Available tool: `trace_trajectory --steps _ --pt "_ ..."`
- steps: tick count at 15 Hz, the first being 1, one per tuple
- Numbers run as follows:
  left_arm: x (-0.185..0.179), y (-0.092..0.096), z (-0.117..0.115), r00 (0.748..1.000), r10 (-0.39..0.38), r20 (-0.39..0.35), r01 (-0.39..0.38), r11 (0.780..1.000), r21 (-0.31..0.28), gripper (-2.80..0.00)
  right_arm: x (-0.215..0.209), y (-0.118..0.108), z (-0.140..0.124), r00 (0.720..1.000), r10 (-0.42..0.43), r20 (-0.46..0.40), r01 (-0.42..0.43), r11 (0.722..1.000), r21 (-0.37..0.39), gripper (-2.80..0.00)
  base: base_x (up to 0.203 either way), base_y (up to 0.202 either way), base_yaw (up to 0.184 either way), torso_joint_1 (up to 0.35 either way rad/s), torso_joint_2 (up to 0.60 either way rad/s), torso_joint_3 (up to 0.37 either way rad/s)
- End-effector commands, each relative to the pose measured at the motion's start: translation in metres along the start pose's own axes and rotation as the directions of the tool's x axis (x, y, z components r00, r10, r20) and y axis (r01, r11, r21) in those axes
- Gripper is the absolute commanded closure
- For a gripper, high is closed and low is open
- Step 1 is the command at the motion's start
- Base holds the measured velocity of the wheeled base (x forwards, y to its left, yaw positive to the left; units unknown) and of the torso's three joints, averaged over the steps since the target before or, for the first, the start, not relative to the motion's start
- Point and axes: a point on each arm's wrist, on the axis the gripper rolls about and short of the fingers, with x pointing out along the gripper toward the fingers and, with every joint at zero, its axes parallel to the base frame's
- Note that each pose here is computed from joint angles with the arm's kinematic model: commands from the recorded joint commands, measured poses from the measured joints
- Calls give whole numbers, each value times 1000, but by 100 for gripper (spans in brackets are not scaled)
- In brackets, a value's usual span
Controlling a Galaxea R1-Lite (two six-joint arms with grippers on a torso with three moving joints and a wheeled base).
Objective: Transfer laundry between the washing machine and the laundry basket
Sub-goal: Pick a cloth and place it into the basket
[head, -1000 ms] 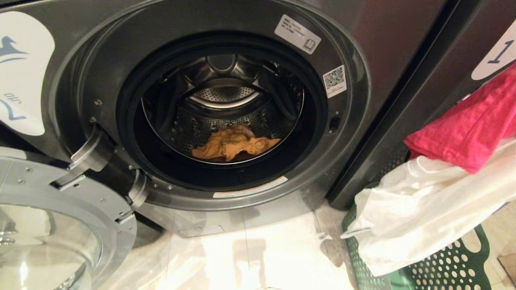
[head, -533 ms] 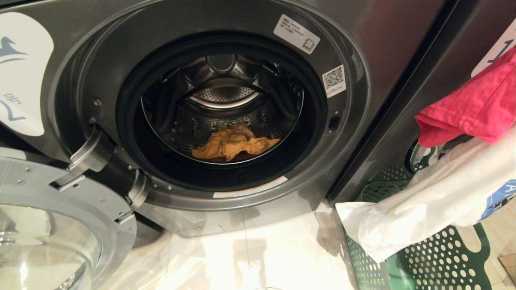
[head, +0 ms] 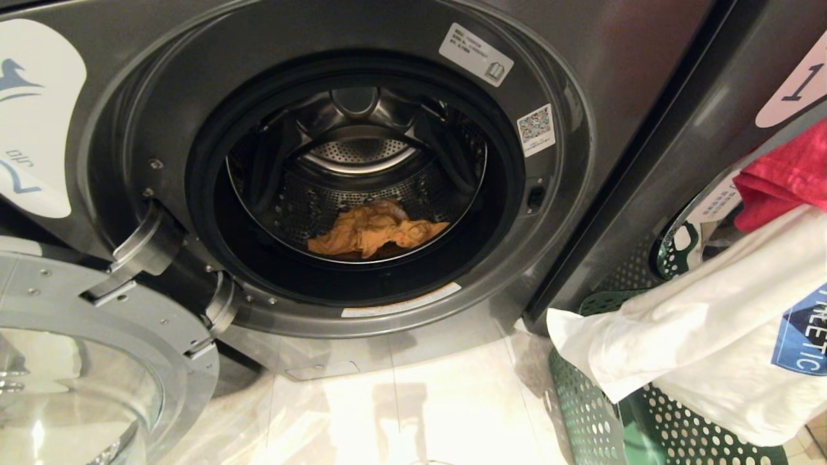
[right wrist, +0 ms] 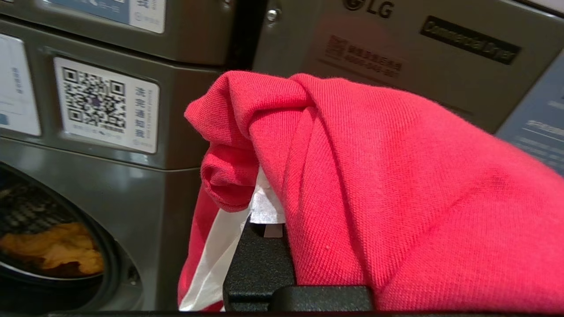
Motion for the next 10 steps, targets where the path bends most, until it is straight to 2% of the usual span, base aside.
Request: trace_trajectory --steps 1,5,7,8,10 --pt "0 0 0 1000 0 -1 0 1000 0 0 -2 -1 1 1000 -28 -10 27 999 -18 0 0 0 0 0 0 0" --pt "0 0 0 1000 0 -1 0 1000 0 0 -11 4 -6 996 -71 -56 67 995 -68 0 0 0 0 0 0 0" --pt "0 0 0 1000 1 0 -1 1000 0 0 -19 17 -24 980 -113 -165 107 993 -47 0 0 0 0 0 0 0" --pt "0 0 0 1000 0 -1 0 1000 0 0 -22 21 -32 961 -154 -228 155 988 -12 0 0 0 0 0 0 0" --pt "0 0 0 1000 0 -1 0 1000 0 0 -29 23 -43 884 -287 -369 306 952 -6 0 0 0 0 0 0 0"
